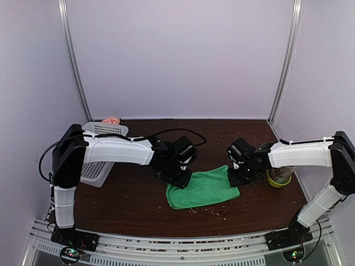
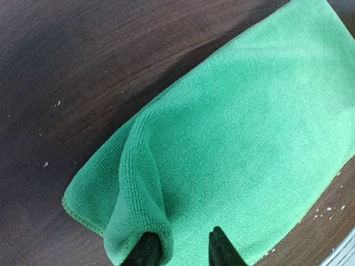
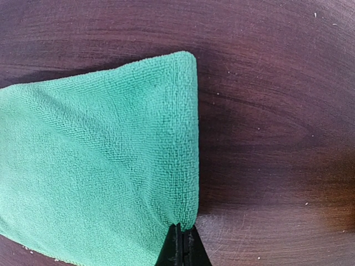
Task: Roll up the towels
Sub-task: Roll the towel at the center of the board.
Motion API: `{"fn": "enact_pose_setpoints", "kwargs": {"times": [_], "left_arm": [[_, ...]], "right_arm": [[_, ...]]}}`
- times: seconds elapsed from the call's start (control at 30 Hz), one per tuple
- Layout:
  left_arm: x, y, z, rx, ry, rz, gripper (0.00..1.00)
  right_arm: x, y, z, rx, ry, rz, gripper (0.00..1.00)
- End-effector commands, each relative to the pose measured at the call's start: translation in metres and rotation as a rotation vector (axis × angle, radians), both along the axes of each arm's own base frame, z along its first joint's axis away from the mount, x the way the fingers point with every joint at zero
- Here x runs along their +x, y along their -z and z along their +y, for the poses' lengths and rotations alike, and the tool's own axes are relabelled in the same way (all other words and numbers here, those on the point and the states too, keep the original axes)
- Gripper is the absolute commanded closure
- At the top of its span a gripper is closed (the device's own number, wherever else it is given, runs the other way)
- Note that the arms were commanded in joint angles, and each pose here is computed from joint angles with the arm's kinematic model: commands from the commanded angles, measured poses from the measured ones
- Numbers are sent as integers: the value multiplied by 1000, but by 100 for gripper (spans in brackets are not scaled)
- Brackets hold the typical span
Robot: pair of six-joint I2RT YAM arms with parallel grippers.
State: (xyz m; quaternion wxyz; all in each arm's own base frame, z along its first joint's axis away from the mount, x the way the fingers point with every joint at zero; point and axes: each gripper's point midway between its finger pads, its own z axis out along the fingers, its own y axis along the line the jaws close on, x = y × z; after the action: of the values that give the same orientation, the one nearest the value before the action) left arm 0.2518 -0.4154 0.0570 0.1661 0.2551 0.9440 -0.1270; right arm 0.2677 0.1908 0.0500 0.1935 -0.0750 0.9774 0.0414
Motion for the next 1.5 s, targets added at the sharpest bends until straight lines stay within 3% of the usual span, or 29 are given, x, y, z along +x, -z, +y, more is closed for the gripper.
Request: {"fn": "enact_pose_setpoints", "kwargs": {"times": [0.0,0.17,0.33,0.5,0.67,0.93,1.47], "left_arm": [[0,-16,5,-11,21,-28,61],[3,-45,21,-21,-4,-86,56],[10,-47,49,-16,-71,-99,62],[15,-27,65,4,-112,-72,76],[22,2,77,68,-136,-45,100],[27,17,67,84,-114,-28,100],[12,-4,22,-71,0,-27,93]], "right_arm": [[3,1,-2,-9,-1,-9,100],[5,0,-1,-5,-1,-11,100],[6,0,1,-3,-4,-11,100],[5,2,0,-5,-4,-8,100],[6,0,0,-4,-4,-10,100],[6,0,0,-3,-5,-11,100],[5,4,-2,-4,-4,-2,100]]}}
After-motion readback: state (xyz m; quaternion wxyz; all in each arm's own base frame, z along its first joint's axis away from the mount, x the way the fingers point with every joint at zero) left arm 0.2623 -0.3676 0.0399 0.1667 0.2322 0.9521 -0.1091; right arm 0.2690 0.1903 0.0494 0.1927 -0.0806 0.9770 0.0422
